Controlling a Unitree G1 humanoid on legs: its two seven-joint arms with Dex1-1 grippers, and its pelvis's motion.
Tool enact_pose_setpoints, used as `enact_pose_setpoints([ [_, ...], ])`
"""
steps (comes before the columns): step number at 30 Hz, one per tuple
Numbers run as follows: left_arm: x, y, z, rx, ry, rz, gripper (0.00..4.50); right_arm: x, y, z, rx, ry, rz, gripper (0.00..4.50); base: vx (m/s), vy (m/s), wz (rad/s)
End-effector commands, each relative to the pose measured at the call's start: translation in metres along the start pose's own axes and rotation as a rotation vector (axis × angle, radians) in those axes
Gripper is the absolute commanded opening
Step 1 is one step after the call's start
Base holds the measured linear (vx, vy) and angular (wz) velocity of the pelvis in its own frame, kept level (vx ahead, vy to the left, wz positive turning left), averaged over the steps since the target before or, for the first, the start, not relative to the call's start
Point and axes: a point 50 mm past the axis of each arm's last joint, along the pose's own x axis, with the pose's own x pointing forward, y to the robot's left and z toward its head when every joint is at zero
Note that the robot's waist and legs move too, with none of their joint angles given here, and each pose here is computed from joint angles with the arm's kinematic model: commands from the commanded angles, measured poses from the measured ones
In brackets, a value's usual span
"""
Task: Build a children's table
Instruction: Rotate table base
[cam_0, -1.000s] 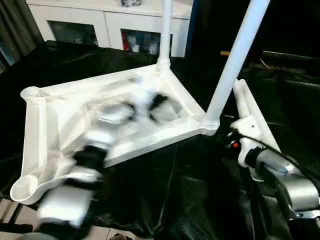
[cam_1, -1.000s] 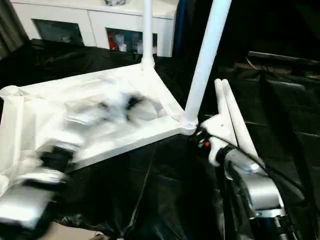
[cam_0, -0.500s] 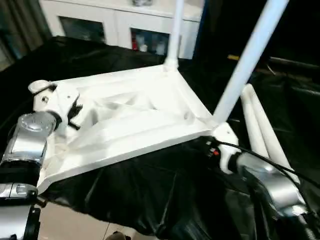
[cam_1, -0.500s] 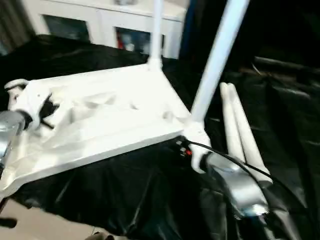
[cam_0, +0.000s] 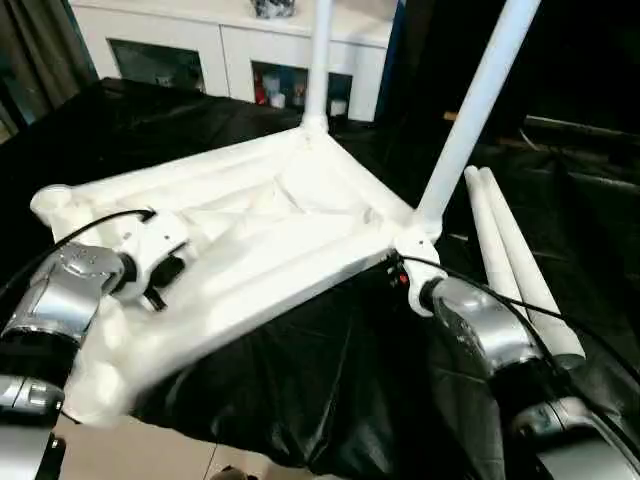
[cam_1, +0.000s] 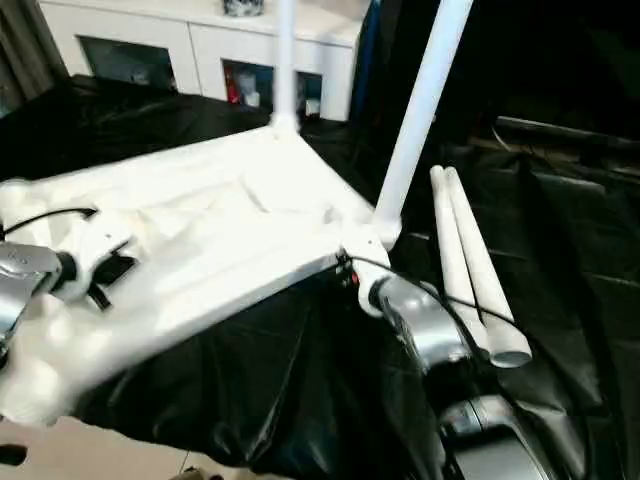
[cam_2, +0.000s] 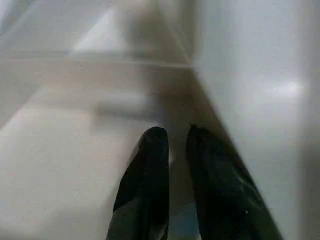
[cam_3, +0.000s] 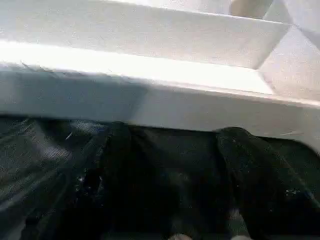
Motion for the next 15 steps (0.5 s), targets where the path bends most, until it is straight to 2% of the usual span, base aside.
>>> enact_pose_setpoints([
  [1, 0.014, -0.032, 0.012, 0.018, -0.043, -0.226, 0.84, 0.005, -0.003, 0.000, -0.003, 0.009, -0.035, 3.22, 0.000, 0.000, 0.00],
  [2, 0.018, -0.044, 0.021, 0.028, -0.078, -0.300, 0.84, 0.008, -0.003, 0.003, -0.006, 0.005, -0.039, 3.22, 0.000, 0.000, 0.00],
  [5, 0.031, -0.064, 0.038, 0.037, -0.141, -0.381, 0.84, 0.011, 0.001, 0.007, -0.008, -0.006, -0.031, 3.22, 0.000, 0.000, 0.00],
  [8, 0.046, -0.077, 0.052, 0.045, -0.171, -0.401, 0.84, 0.012, 0.004, 0.007, -0.006, -0.012, -0.019, 3.22, 0.000, 0.000, 0.00],
  [9, 0.046, -0.077, 0.052, 0.045, -0.171, -0.401, 0.84, 0.012, 0.004, 0.007, -0.006, -0.012, -0.019, 3.22, 0.000, 0.000, 0.00],
  [11, 0.056, -0.082, 0.063, 0.046, -0.195, -0.389, 0.84, 0.014, 0.006, 0.006, -0.007, -0.017, -0.008, 3.22, 0.000, 0.000, 0.00],
  [12, 0.067, -0.084, 0.075, 0.042, -0.223, -0.351, 0.84, 0.015, 0.007, 0.005, -0.010, -0.021, -0.002, 3.22, 0.000, 0.000, 0.00],
  [13, 0.067, -0.084, 0.075, 0.042, -0.223, -0.351, 0.84, 0.015, 0.007, 0.005, -0.010, -0.021, -0.002, 3.22, 0.000, 0.000, 0.00],
  [14, 0.076, -0.081, 0.084, 0.046, -0.246, -0.274, 0.84, 0.016, 0.007, 0.005, -0.014, -0.025, -0.006, 3.22, 0.000, 0.000, 0.00],
  [15, 0.077, -0.079, 0.085, 0.045, -0.249, -0.250, 0.84, 0.015, 0.006, 0.005, -0.015, -0.028, -0.011, 3.22, 0.000, 0.000, 0.00],
])
